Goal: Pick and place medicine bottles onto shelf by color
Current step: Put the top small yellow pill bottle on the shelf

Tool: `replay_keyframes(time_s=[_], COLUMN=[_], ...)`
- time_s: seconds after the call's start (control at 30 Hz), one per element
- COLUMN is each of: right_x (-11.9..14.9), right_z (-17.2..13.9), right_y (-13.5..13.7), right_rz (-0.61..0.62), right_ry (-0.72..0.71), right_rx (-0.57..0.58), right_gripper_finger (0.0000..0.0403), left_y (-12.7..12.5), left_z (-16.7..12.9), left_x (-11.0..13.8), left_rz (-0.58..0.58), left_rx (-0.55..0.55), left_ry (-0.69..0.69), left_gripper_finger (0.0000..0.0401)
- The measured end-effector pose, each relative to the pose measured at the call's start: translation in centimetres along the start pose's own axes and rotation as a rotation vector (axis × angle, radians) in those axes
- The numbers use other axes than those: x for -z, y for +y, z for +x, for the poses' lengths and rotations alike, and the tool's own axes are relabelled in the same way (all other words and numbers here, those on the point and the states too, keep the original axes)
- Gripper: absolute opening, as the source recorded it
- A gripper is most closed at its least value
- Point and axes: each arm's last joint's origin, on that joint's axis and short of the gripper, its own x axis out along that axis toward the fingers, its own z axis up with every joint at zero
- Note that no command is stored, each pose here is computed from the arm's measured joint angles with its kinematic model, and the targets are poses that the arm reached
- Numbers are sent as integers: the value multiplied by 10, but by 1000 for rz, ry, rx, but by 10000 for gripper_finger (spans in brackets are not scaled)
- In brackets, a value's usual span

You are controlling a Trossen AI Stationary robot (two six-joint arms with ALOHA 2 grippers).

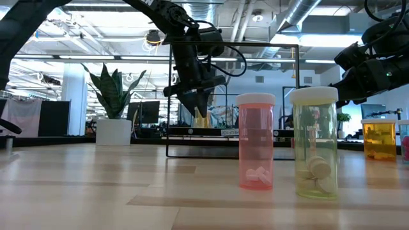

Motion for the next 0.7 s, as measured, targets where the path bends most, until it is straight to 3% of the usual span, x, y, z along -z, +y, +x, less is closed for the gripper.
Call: replay_keyframes(time_s=[0.7], right_x=[0], right_z=[0], right_y=[0], right_rz=[0], right_ry=[0], right_rx=[0], right_gripper_finger=[374], left_y=[0], left_z=[0], left_x=[0], left_rz=[-15], left_rx=[10], left_ry=[4], left_gripper_finger=[125])
